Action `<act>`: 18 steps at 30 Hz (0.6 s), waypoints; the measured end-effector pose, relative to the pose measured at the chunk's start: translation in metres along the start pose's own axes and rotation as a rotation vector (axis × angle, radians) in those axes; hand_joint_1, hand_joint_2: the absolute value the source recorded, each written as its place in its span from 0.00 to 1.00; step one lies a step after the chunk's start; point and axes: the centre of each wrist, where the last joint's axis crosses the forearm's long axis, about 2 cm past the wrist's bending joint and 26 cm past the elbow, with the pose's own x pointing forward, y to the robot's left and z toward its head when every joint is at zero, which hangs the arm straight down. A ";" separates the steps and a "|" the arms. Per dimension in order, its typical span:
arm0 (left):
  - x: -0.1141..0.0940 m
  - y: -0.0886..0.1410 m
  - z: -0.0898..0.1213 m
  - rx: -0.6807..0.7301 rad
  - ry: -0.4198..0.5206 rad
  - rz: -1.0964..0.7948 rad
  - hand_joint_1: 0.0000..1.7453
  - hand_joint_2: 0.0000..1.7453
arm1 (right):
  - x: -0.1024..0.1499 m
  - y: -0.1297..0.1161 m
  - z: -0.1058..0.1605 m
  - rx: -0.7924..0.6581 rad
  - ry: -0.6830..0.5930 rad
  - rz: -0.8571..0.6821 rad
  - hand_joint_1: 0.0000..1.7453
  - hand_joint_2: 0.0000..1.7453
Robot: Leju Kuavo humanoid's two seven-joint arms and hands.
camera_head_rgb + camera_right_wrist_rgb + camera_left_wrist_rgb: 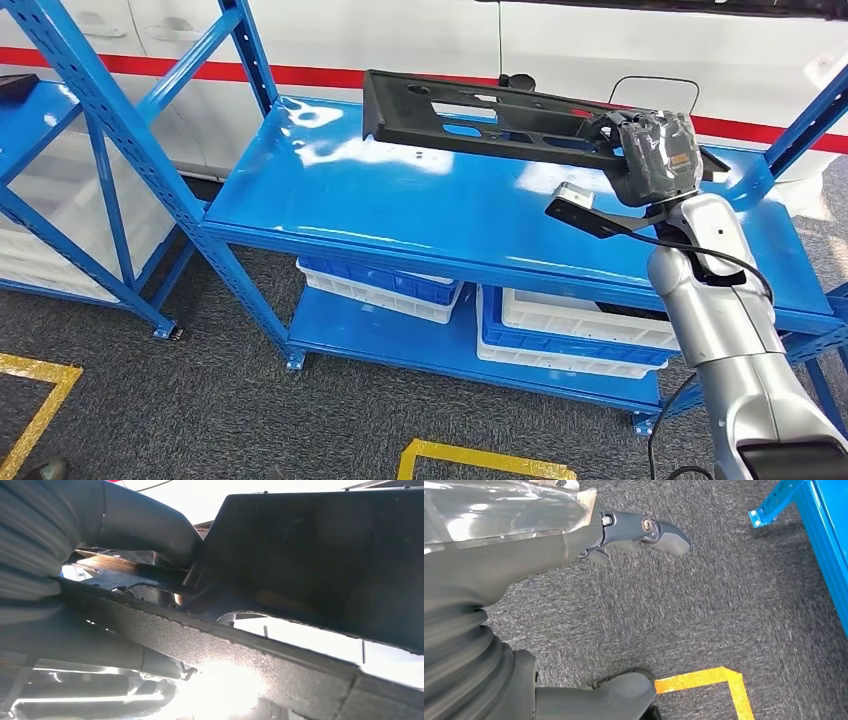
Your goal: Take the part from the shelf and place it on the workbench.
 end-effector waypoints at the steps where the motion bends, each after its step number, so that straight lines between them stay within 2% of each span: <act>1: 0.001 0.000 -0.001 -0.003 -0.001 -0.004 0.00 1.00 | -0.002 -0.001 0.000 0.000 0.003 0.001 0.97 1.00; 18: 0.005 0.002 -0.004 -0.013 -0.005 -0.015 0.00 1.00 | -0.007 0.007 0.012 0.023 0.015 0.002 0.97 1.00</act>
